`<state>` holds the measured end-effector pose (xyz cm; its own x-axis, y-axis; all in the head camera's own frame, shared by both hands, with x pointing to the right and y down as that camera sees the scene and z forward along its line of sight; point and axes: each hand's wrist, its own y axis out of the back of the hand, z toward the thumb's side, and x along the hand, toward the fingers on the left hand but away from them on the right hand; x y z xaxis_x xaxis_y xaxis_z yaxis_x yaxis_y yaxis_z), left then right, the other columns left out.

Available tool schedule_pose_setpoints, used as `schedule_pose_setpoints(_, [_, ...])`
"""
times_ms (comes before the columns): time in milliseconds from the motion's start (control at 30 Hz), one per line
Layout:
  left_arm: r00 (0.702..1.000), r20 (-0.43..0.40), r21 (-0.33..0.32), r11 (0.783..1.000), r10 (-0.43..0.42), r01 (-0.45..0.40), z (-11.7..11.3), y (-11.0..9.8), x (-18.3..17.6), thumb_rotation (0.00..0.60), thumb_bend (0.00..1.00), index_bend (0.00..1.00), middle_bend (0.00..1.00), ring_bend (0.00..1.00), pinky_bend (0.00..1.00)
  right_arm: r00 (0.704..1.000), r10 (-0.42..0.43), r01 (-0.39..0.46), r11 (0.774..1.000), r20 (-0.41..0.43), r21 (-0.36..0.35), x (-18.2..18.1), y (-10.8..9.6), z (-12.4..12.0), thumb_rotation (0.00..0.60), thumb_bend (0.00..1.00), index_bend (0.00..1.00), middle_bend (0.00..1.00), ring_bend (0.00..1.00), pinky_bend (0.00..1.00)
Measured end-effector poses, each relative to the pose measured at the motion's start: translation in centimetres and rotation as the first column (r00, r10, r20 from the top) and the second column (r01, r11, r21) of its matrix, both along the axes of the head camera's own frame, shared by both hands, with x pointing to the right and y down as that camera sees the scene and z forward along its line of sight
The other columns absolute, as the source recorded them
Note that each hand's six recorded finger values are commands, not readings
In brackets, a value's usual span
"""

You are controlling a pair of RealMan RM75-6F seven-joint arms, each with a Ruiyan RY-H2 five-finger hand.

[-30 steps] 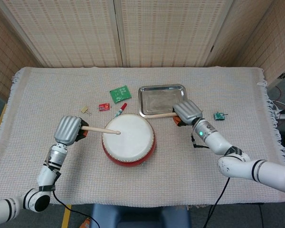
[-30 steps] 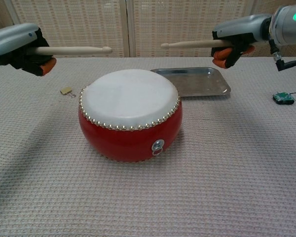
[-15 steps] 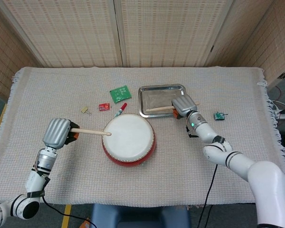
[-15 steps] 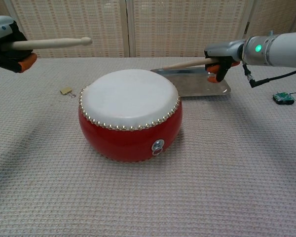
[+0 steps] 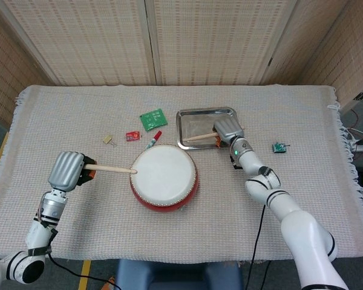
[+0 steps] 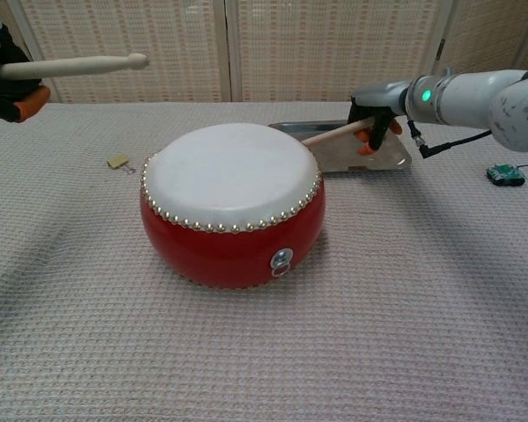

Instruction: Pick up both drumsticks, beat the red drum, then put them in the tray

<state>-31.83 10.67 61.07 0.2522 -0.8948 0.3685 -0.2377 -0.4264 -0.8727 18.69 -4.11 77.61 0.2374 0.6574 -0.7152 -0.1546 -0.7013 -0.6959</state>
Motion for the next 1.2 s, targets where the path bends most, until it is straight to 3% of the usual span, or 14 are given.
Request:
schedule_pose_setpoints(133, [1.0, -0.007, 0.007, 1.0, 0.001, -0.001, -0.3, 0.1, -0.1, 0.6, 0.7, 1.0, 1.0, 1.0, 1.0, 1.0, 0.022, -0.022, 1.0, 0.0, 0.006, -0.2, -0.5, 0.1, 0.6, 0.2, 0.4, 0.41, 0.3, 0.41])
schedule_pose_setpoints(267, [1.0, -0.011, 0.012, 1.0, 0.006, -0.006, -0.5, 0.2, 0.0, 0.6, 0.7, 1.0, 1.0, 1.0, 1.0, 0.999, 0.053, -0.053, 0.999, 0.0, 0.013, 0.1, -0.8, 0.2, 0.6, 0.18, 0.28, 0.33, 0.24, 0.38])
schedule_pose_setpoints(533, [1.0, -0.013, 0.019, 1.0, 0.009, -0.009, -0.7, 0.3, -0.1, 0.6, 0.7, 1.0, 1.0, 1.0, 1.0, 0.996, 0.088, -0.089, 0.996, 0.017, 0.019, 0.2, -1.1, 0.1, 0.6, 0.18, 0.22, 0.28, 0.2, 0.35])
schedule_pose_setpoints(667, [1.0, -0.014, 0.024, 0.999, 0.024, -0.024, -0.8, 0.3, 0.3, 0.6, 0.7, 1.0, 1.0, 1.0, 1.0, 0.991, 0.112, -0.115, 0.993, 0.073, 0.032, 0.2, -1.7, -0.7, 0.6, 0.18, 0.22, 0.28, 0.2, 0.35])
schedule_pose_setpoints(967, [0.995, 0.016, 0.031, 0.995, 0.096, -0.096, -0.3, 0.2, 2.5, 0.6, 0.7, 1.0, 1.0, 1.0, 1.0, 0.971, 0.075, -0.078, 0.997, 0.226, 0.003, 0.4, -1.8, -5.2, 0.6, 0.13, 0.22, 0.28, 0.22, 0.37])
schedule_pose_setpoints(1200, [0.985, 0.057, 0.043, 0.985, 0.163, -0.166, 0.2, -0.2, 5.5, 0.6, 0.69, 1.0, 1.0, 1.0, 1.0, 0.948, 0.036, -0.014, 0.997, 0.316, -0.072, 0.3, 1.3, -11.5, 0.6, 0.07, 0.18, 0.28, 0.26, 0.42])
